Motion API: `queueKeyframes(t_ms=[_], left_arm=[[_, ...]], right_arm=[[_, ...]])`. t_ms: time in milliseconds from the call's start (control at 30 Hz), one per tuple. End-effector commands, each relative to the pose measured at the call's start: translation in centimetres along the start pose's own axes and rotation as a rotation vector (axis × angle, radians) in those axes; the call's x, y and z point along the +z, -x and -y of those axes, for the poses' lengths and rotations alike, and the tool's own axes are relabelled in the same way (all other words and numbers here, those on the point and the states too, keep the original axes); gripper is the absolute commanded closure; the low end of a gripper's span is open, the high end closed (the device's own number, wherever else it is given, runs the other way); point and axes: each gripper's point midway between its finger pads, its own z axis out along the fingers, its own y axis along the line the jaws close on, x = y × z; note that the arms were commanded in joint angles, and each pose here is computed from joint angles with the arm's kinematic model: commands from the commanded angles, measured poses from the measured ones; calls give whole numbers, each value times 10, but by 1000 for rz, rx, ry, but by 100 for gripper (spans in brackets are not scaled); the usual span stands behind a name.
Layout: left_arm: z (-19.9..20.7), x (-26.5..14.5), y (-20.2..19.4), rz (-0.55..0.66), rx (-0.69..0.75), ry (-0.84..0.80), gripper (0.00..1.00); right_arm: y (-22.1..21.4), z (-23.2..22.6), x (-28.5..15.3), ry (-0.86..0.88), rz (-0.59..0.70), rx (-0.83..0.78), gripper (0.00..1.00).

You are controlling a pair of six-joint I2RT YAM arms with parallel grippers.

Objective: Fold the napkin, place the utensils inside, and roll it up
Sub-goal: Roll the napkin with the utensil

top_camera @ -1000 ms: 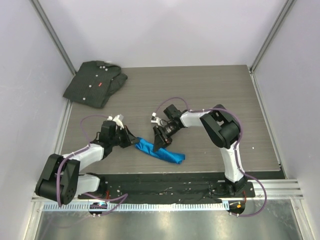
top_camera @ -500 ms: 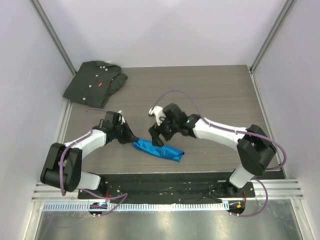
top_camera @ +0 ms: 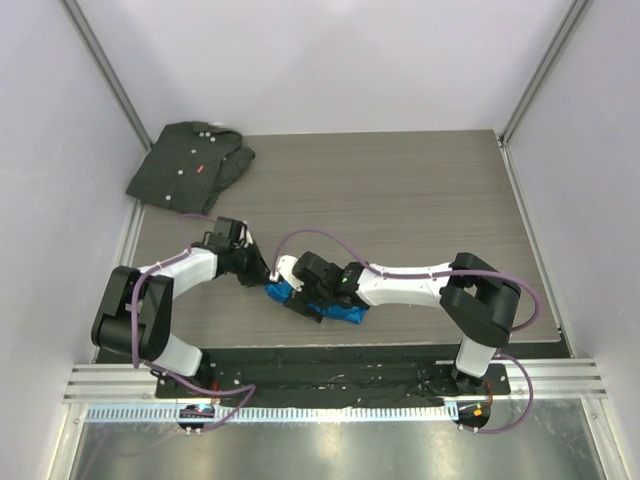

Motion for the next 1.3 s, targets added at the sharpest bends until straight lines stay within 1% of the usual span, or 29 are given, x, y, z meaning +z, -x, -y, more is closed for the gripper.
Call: queueKeyframes(t_ms=[0,100,133,167,200,233,300,333,367,400,433,467,500,533,567,667,800,967,1133,1267], left_arm=[[2,2,0,-33,15,-11,100],[7,2,0,-43,21,-32,100],[8,2,0,-45,24,-40,100],[11,1,2,-41,28,-49,99],[13,0,3,-36,33,-55,94],[15,-1,5,-28,37,-59,89],[19,-6,10,-10,54,-63,73],[19,-8,13,4,59,-56,65],[23,-12,19,25,73,-55,52],[21,-16,21,32,75,-40,46],[22,-22,26,66,88,-27,41],[23,-26,30,87,100,-16,33],[25,-34,32,106,112,-11,30],[21,-37,36,133,117,17,26],[19,-40,37,145,126,27,25],[19,-46,39,181,138,29,24],[17,-39,29,168,125,-9,24],[17,-28,27,167,123,-39,26],[16,-18,26,160,120,-54,26],[18,-10,26,171,122,-84,27]], right_arm=[[1,4,6,-26,3,-46,13],[-7,-2,12,20,-35,-33,19],[-7,-3,14,57,-36,-12,27],[-9,-4,15,81,-42,3,31],[-13,-6,15,108,-59,20,36],[-15,-12,15,186,-57,60,45],[-20,-16,15,255,-73,102,53],[-22,-20,13,313,-77,144,60],[-24,-21,13,338,-85,169,63],[-28,-23,14,365,-97,197,65],[-31,-19,15,388,-102,250,69],[-30,-25,13,449,-97,280,70],[-32,-28,15,485,-107,315,71],[-35,-21,15,507,-110,381,72],[-31,-26,12,573,-102,419,73],[-33,-23,14,666,-109,522,75],[-29,-18,17,765,-100,607,76],[-39,-16,30,817,-133,692,76],[-42,-6,36,875,-129,787,76],[-43,-7,38,899,-129,803,76]])
